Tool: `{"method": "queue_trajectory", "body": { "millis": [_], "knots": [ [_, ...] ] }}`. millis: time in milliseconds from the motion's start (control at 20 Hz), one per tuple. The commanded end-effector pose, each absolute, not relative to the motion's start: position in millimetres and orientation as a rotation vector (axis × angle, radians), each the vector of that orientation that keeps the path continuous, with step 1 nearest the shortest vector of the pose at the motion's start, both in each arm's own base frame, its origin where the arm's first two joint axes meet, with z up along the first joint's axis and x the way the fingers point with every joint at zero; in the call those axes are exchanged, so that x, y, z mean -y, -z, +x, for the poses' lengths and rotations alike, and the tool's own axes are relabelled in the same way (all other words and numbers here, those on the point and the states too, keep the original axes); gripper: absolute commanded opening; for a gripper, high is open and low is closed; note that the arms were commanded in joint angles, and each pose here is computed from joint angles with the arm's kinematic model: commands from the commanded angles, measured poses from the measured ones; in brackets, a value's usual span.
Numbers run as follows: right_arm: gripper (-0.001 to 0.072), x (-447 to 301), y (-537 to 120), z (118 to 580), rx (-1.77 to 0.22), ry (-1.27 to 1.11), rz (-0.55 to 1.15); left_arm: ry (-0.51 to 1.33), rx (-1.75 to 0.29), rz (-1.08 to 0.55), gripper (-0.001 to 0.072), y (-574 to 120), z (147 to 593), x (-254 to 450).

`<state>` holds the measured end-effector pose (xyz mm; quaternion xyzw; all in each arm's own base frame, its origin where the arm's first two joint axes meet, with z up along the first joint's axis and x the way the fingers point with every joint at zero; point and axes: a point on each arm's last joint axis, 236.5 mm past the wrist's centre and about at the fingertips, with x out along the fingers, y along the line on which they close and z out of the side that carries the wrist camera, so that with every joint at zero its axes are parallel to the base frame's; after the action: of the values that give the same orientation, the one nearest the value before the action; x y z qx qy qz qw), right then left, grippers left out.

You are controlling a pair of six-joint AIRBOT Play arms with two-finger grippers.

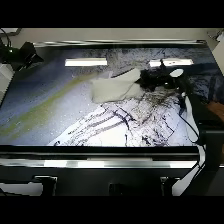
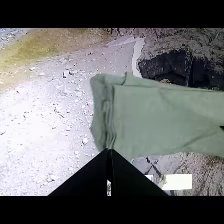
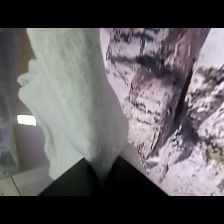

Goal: Fold the clothes and pants, and hang the long-sleeved shirts on hangers.

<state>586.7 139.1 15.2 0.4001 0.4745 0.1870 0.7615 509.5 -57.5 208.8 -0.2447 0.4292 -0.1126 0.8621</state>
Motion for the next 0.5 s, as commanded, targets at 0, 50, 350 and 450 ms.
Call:
{"method": "queue_trajectory", "body": {
  "millis": [0,50,350,450],
  "knots": [
    [0.003,-61,-63,619,-0.882,-0.279,0.906,0.235,-0.901,-0.514,0.0023,-208,510,57],
    [0.003,-38,-74,623,-0.85,-0.248,0.911,0.235,-0.901,-0.514,0.0024,-208,510,57],
    [0.003,119,-129,613,-0.657,-0.016,0.97,0.235,-0.901,-0.515,0.0024,-208,510,57],
    [0.003,170,-137,596,-0.619,0.08,0.976,0.233,-0.901,-0.52,0.0024,-208,510,57]
  ]
}}
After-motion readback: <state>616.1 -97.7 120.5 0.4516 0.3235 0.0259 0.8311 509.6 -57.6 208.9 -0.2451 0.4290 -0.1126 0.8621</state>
